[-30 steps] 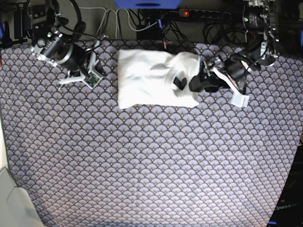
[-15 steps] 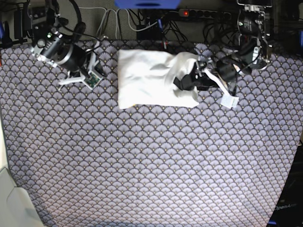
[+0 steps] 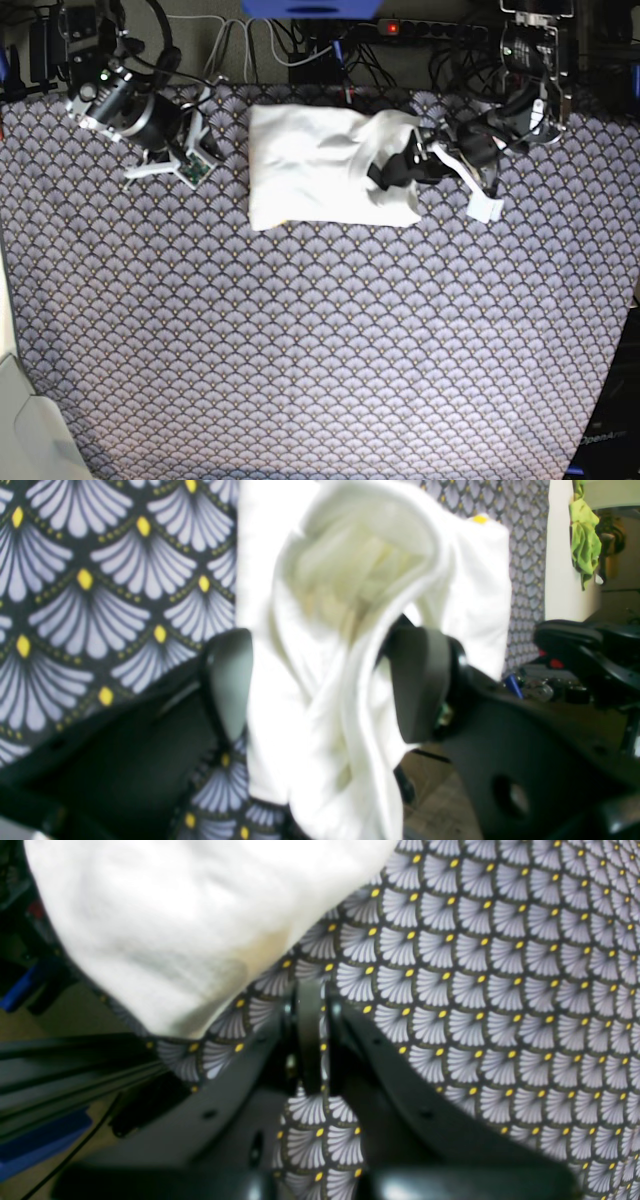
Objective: Fold the T-shirt properly
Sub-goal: 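Grasp the bundle's corner with the left gripper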
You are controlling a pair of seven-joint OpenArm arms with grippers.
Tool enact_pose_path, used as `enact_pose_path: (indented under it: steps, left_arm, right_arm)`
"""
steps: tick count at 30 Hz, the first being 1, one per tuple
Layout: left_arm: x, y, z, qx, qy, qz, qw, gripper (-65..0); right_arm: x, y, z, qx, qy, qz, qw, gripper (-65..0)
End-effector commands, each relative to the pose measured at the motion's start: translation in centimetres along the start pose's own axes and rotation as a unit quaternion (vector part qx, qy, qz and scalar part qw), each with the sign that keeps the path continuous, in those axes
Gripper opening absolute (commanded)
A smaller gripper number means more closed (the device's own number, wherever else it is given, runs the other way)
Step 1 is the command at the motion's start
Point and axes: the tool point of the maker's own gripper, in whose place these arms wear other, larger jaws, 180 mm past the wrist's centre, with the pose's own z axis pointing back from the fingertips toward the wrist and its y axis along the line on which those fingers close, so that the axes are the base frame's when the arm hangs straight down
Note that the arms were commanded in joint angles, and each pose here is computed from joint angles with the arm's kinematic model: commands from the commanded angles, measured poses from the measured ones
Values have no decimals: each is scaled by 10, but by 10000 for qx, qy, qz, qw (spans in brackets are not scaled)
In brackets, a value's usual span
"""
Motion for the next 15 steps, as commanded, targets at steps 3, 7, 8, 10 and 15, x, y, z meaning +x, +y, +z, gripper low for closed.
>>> enact_pose_path:
  steps: [3, 7, 8, 10, 15]
  left_arm:
    - [3, 5, -2, -19, -106, 128, 9999, -228]
    - [-6, 20, -8, 76, 36, 378, 9993, -228]
    - [-6, 22, -10, 82, 48, 398, 9992, -228]
    - [-6, 23, -11, 83, 49, 409, 9991, -228]
    - [0, 20, -12, 30, 37, 375, 9993, -229]
  right_arm:
    - [8, -4, 2, -30, -169, 42, 9998, -650]
    - [8, -4, 2, -30, -169, 42, 9998, -650]
    - [8, -4, 2, -30, -169, 42, 9998, -650]
    - [8, -4, 2, -30, -169, 42, 9998, -650]
    - [8, -4, 2, -30, -169, 42, 9998, -650]
